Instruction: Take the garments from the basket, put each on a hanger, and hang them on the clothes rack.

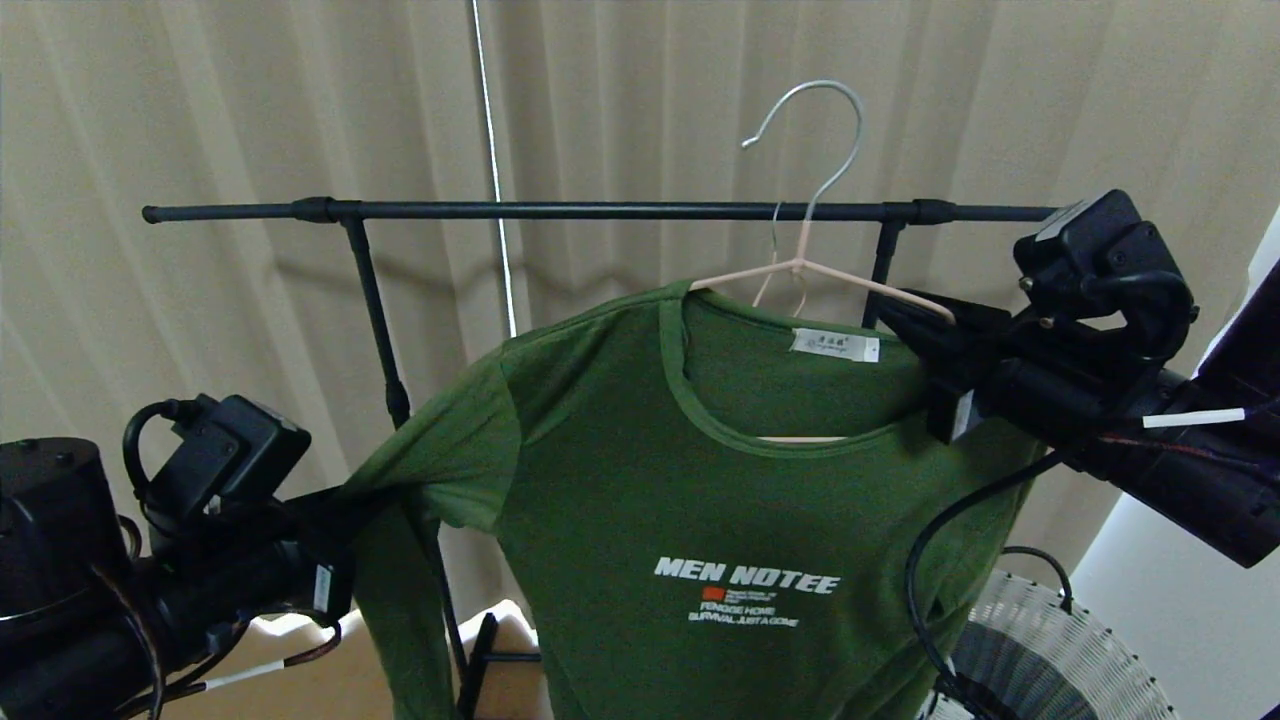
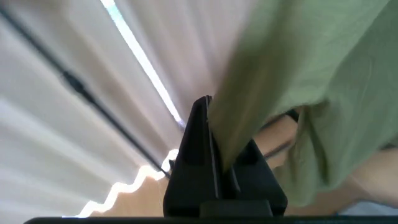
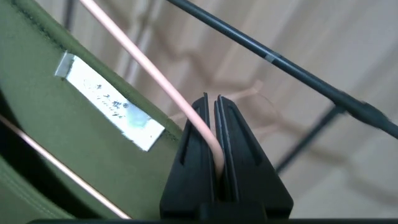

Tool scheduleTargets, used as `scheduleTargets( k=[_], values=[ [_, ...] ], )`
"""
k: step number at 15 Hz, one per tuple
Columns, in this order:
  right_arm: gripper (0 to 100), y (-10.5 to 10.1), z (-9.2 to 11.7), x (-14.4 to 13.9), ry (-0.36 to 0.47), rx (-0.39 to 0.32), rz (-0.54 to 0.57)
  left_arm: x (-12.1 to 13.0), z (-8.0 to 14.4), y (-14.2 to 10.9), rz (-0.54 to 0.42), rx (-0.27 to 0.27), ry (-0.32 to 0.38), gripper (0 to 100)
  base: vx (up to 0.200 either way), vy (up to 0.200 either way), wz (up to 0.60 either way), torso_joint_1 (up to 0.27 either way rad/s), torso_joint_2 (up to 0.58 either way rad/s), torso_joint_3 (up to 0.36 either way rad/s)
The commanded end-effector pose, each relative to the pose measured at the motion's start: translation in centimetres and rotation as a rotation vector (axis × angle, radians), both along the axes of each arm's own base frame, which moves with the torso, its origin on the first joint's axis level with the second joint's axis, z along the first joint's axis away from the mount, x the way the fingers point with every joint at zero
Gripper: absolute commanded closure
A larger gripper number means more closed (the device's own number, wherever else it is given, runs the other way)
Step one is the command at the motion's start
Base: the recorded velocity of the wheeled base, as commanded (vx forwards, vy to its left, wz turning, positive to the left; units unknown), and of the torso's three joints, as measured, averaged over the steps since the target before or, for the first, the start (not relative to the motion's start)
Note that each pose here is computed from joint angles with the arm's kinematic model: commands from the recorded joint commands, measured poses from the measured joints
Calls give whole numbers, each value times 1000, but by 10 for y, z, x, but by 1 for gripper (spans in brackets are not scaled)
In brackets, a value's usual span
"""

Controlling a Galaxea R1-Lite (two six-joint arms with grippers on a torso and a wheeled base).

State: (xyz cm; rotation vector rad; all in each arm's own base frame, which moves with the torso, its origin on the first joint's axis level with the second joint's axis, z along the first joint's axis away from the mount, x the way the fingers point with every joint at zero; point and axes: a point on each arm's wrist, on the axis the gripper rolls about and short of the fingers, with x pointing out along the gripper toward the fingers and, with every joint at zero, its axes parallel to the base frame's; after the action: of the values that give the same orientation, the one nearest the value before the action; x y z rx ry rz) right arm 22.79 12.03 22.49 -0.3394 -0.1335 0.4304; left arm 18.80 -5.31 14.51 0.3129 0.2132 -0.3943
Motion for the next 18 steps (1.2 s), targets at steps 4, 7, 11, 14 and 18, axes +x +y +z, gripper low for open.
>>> scheduleTargets(
  k=[4,7,11,14,18],
  values=[
    [100,-8,0,4,1,-2,-36,-1,-3,8,40,-2,12,100,0,0,0,0,0,0],
    [100,-8,0,4,2,-1,-37,-1,-3,7,40,-2,14,0,0,0,0,0,0,0],
    [100,-17,-5,4,64,-31,-168,-13,6,10,43,-38,-58,0,0,0,0,0,0,0],
    [100,-27,-21,2,130,-67,-220,-32,18,14,52,-119,-128,0,0,0,0,0,0,0],
    [100,-38,-23,1,199,-105,-271,-21,23,15,72,-125,-133,0,0,0,0,0,0,0]
  ],
)
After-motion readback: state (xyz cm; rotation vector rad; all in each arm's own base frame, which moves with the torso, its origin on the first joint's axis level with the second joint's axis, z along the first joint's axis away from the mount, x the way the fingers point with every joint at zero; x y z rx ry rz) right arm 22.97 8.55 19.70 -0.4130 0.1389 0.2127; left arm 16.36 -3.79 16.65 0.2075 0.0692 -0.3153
